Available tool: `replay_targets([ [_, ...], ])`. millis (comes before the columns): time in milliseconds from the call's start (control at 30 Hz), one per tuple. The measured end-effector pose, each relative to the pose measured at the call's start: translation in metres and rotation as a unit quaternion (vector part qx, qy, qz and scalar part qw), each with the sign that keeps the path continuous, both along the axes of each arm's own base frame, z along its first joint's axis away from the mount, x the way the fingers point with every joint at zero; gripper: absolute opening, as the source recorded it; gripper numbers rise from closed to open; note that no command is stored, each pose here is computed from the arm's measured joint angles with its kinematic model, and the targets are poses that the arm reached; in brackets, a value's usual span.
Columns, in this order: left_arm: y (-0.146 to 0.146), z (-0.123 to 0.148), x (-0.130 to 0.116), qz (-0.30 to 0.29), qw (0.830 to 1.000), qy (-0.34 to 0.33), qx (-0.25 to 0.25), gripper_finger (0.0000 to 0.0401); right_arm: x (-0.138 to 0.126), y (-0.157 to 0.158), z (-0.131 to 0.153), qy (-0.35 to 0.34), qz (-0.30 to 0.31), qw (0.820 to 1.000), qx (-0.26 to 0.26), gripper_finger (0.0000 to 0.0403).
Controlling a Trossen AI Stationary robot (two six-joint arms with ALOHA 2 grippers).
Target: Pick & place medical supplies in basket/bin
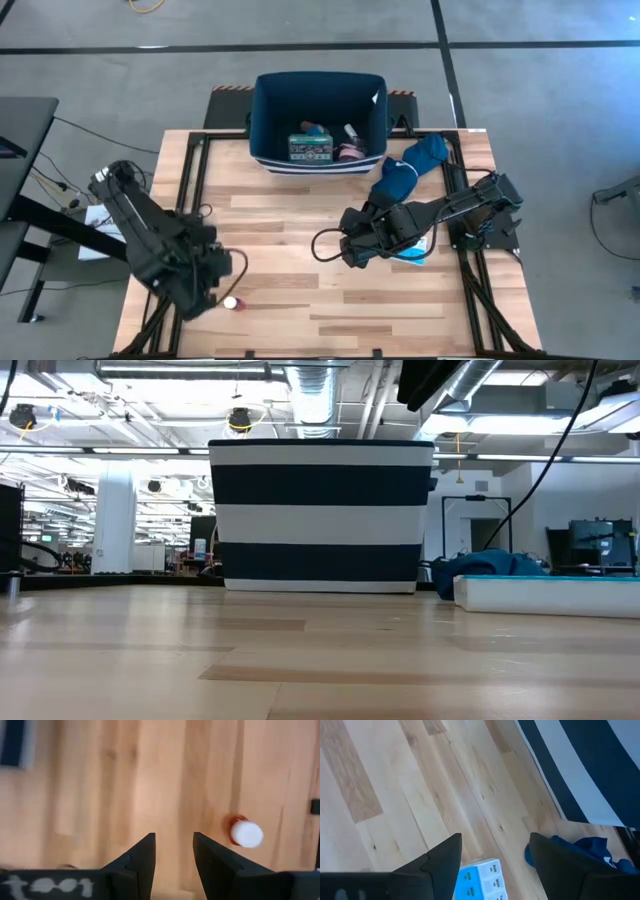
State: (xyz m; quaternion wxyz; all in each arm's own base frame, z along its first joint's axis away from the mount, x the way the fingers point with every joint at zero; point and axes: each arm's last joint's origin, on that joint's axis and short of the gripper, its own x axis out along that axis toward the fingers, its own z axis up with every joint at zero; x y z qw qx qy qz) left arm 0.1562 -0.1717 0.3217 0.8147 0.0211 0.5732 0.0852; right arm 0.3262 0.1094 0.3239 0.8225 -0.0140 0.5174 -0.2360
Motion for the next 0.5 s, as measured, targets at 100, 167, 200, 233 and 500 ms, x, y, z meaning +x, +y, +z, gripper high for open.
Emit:
replay_targets([
  [100,-0.016,-0.032,-0.006,0.012,0.999,-0.002,-0.038,0.0121,0.001,-0.002,0.0,-0.002,-0.003,1.0,0.0,0.0226],
  [167,-0.024,-0.044,-0.007,0.001,0.998,-0.015,-0.062,0.0121,0.001,-0.003,0.0,-0.002,-0.004,1.0,0.0,0.0226],
  [200,-0.028,-0.047,-0.007,-0.004,0.997,-0.023,-0.074,0.0121,0.002,-0.004,0.0,-0.002,-0.006,1.0,0.0,0.0226],
  [233,-0.03,-0.049,-0.007,-0.007,0.996,-0.028,-0.083,0.0121,0.002,-0.005,0.0,-0.002,-0.007,1.0,0.001,0.0226],
  [500,-0.041,-0.046,-0.004,-0.036,0.989,-0.05,-0.131,0.014,0.002,-0.005,0.0,-0.004,-0.008,1.0,0.002,0.0226],
])
